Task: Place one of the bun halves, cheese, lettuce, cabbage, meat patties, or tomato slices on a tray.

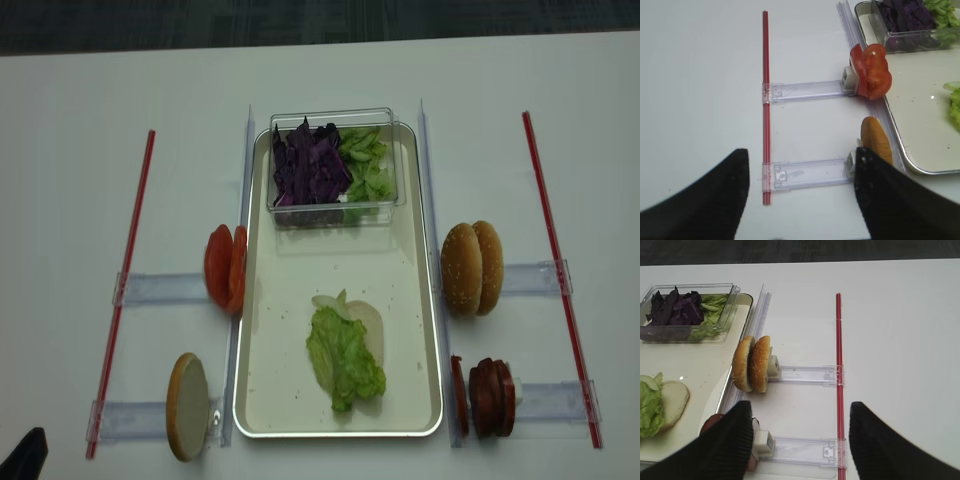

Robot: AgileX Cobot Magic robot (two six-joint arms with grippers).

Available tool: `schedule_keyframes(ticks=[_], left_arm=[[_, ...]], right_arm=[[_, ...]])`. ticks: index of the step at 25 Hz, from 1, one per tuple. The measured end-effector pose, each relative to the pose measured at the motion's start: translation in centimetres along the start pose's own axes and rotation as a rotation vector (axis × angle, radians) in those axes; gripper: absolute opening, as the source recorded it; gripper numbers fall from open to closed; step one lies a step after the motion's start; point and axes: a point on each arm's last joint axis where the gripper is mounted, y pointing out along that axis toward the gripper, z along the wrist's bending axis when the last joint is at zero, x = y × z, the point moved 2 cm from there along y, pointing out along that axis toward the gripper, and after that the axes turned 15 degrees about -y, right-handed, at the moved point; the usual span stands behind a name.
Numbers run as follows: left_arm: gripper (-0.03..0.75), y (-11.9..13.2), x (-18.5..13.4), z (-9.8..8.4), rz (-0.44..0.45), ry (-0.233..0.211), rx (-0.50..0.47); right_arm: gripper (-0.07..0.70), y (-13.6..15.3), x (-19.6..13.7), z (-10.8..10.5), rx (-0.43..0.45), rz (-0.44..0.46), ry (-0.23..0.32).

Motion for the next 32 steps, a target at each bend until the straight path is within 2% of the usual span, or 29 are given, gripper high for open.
schedule_keyframes(ticks=[11, 32], left_arm=[[0.433, 0.00, 0.00, 0.00, 0.000, 0.000, 0.000], [0.433, 0.00, 0.00, 0.00, 0.000, 0.000, 0.000]], right_arm=[[0.453, 0.32, -0.50, -0.21, -0.018, 0.032, 0.025], [0.453, 0.32, -0.52, -0.27, -0.023, 0.034, 0.032]])
